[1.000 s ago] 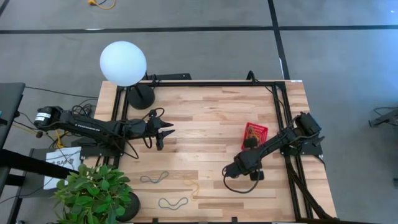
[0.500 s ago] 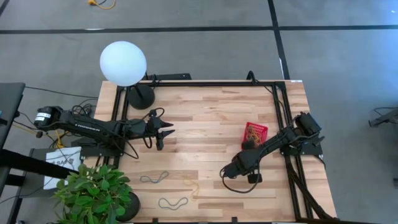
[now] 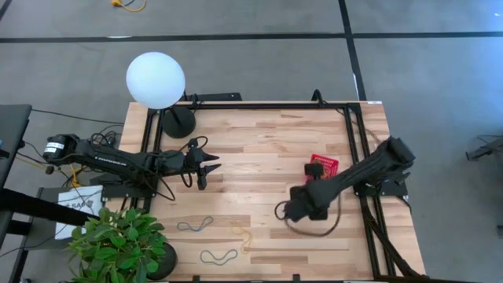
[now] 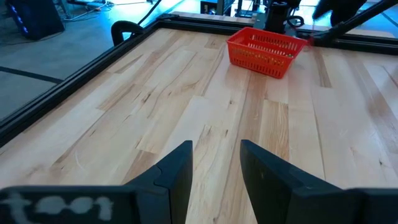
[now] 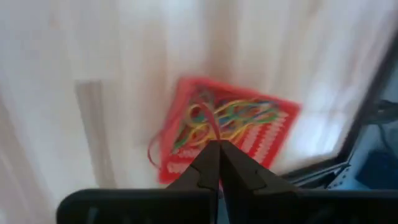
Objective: Pick and place rubber bands into bin
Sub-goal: Adjust the red rubber band inside the basket, then put the blue rubber band into the basket
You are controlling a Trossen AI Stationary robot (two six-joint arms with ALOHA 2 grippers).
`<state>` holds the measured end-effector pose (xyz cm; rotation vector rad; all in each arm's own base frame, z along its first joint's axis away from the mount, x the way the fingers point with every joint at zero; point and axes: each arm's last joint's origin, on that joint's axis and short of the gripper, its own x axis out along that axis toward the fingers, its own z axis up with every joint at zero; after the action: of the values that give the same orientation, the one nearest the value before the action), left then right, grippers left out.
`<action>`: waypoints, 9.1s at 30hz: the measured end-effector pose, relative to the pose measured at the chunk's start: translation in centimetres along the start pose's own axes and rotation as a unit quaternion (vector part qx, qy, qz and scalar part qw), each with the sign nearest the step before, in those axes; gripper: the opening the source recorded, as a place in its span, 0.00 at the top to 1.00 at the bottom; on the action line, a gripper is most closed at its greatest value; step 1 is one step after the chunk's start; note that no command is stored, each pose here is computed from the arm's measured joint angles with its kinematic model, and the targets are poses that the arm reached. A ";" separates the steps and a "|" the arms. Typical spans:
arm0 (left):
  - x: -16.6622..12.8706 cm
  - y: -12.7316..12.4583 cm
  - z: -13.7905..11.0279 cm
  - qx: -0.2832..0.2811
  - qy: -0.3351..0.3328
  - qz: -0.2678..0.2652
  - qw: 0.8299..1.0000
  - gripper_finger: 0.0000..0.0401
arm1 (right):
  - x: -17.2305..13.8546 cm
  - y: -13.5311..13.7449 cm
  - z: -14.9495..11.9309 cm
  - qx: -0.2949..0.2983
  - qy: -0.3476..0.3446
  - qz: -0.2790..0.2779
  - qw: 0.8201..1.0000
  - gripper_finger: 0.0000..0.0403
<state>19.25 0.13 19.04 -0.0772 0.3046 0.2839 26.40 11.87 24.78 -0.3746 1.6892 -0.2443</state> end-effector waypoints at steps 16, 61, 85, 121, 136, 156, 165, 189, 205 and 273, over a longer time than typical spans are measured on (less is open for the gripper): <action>0.0 0.0 -0.2 0.007 0.012 0.000 1.000 0.69 | 4.9 -4.1 -5.1 0.199 0.059 -0.024 0.978 0.99; -2.5 -3.9 -4.1 -0.008 0.244 -0.303 0.921 0.69 | 4.9 -6.6 4.5 0.042 -0.597 0.202 0.775 0.72; 1.3 -9.5 -10.9 0.040 0.274 -0.243 0.930 0.70 | 4.2 -5.3 7.3 0.071 -0.699 0.212 0.679 0.72; -1.7 -8.1 -9.0 0.084 0.307 -0.206 0.925 0.68 | 5.2 -4.9 7.7 0.113 -0.663 0.252 0.696 0.72; -1.5 -8.4 -8.3 0.105 0.263 -0.210 0.936 0.65 | 6.0 -6.9 7.9 0.150 -0.661 0.223 0.701 0.72; -2.2 -7.2 -9.9 0.087 0.323 -0.179 0.925 0.65 | 6.4 -7.9 7.9 0.162 -0.661 0.214 0.700 0.72; -2.1 -7.3 -9.8 0.175 0.289 -0.212 0.917 0.87 | 7.0 -9.2 7.9 0.187 -0.655 0.190 0.707 0.72; 4.3 -5.1 2.5 0.233 0.052 0.069 0.969 1.00 | 9.3 -8.7 9.3 0.227 -0.625 0.145 0.733 0.72; 4.7 -4.0 2.8 0.253 0.063 0.087 0.962 1.00 | 10.5 -10.1 14.8 0.214 -0.605 0.102 0.760 0.72; 3.7 -0.3 -0.2 0.147 0.192 0.301 0.923 0.62 | 9.4 -4.5 -7.1 0.499 -0.093 0.021 0.861 0.93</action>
<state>22.71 0.79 17.74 0.2694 0.7604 0.8350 18.74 3.76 18.96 0.4094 1.1756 -0.9633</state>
